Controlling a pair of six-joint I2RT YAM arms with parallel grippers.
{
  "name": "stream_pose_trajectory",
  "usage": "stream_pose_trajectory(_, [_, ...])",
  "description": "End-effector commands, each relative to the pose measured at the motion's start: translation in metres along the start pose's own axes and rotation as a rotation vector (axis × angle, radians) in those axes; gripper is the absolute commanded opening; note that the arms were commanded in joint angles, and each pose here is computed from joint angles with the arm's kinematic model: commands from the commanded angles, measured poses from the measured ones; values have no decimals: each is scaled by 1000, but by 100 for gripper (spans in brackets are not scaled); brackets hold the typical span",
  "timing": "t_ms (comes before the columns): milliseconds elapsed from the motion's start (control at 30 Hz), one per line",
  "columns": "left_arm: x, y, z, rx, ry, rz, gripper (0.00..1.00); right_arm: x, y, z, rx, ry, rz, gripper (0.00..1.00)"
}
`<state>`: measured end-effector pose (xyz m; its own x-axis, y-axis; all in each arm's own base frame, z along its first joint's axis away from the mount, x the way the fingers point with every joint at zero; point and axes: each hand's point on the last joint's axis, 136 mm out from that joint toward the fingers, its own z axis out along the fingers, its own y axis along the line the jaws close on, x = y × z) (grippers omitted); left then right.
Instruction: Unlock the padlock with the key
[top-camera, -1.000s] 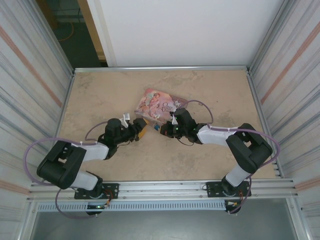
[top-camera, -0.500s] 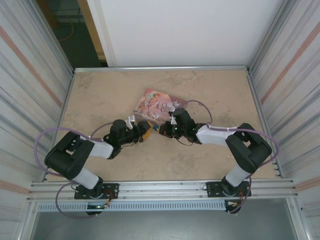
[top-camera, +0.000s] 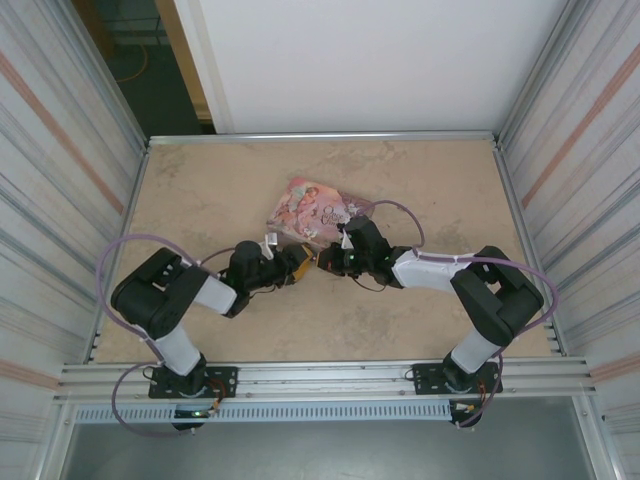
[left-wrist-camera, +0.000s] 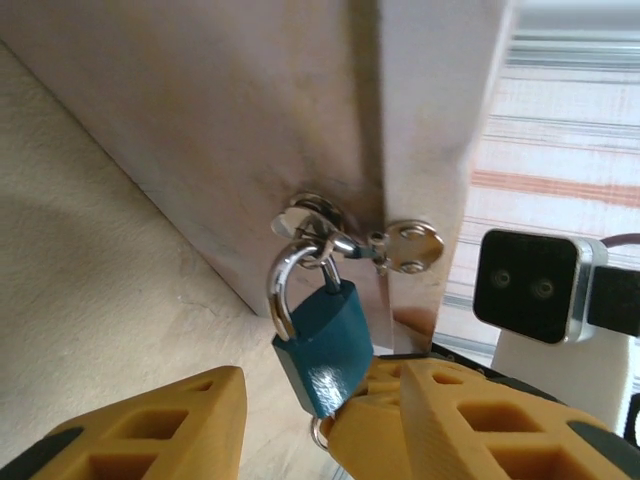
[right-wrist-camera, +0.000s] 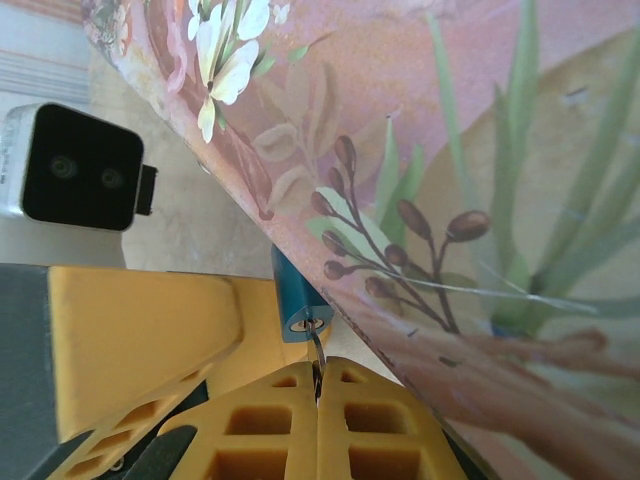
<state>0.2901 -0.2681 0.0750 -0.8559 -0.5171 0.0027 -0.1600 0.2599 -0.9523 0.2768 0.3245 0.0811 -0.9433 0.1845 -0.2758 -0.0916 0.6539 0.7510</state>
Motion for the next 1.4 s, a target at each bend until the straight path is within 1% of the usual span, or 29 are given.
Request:
stream_pose_trajectory(0, [-5,-13,5,55,-23,-1,43,-9,34,-2,-104,-17,-11,0])
stream_pose_trajectory(333, [-9,-5,10,49,-36,-28,38,-8,35,2,-116,-14,4,0])
stream_pose_trajectory(467, [-11,-6,12,55,-43,-32,34,-7,36,3,-120,-20,11,0])
stream_pose_trajectory(633, [-13,-7,12,54,-52,-25,24,-8,38,0,-133,-26,14,0])
stream_pose_trajectory(767, [-14,-5,10,16,-64,-12,14,-11,40,-6,-146,-60,-4,1])
stream_pose_trajectory(900, [-16,-12,5,-6,-77,13,9,-11,34,-15,-116,-86,-38,14])
stream_pose_trajectory(1033, [-14,-22,-1,-31,-74,29,8,-10,27,-26,-65,-108,-97,25])
stream_pose_trajectory(1133, [-12,-28,-5,-68,-61,30,6,-12,24,-39,-23,-135,-173,32])
stream_pose_trajectory(1233, [-11,-39,-8,-91,-47,44,3,-15,26,-52,12,-168,-276,44])
stream_pose_trajectory(1300, [-11,-46,-12,-114,-44,50,2,-16,34,-60,20,-196,-370,51])
stream_pose_trajectory(1367, [-11,-53,-14,-121,-44,59,0,-18,43,-67,38,-225,-486,57])
